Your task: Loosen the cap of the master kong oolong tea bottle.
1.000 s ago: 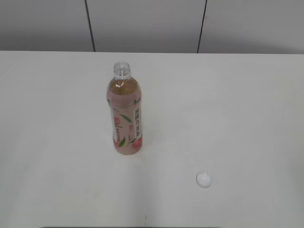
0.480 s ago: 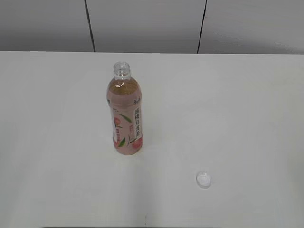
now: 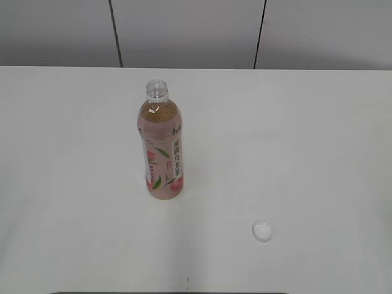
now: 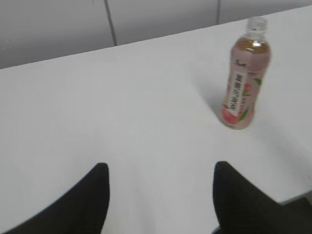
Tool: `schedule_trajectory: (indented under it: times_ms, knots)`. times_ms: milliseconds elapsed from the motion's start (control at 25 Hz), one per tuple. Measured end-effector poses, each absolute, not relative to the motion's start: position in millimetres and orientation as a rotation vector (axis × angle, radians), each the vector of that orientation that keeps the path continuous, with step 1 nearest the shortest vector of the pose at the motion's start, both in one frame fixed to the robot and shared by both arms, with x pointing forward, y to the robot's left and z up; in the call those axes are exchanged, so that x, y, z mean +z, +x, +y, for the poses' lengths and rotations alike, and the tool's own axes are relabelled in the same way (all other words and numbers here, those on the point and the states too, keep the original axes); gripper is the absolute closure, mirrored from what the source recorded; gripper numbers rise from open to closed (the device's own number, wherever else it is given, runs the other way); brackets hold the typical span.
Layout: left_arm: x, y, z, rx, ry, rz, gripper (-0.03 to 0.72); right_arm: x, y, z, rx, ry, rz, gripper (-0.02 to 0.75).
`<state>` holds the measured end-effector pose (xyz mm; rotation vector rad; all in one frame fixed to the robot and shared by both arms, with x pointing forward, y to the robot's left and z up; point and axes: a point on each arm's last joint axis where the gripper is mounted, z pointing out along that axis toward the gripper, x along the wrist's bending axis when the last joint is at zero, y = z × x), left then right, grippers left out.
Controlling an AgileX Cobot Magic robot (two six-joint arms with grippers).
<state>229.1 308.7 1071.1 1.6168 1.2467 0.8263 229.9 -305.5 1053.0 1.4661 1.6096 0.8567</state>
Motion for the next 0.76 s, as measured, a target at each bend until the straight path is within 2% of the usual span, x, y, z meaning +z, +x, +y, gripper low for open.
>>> schedule_trajectory:
  times_ms: [240,760]
  knots:
    - [1071.1,227.6,306.7,0.942,1.516,1.414,0.275,1053.0,229.2,-304.3,0.783,1.552,1.496,0.283]
    - [1071.1,227.5,306.5,0.949,1.507,1.426,0.292,1053.0,229.2,-304.3,0.782,1.553,1.495,0.283]
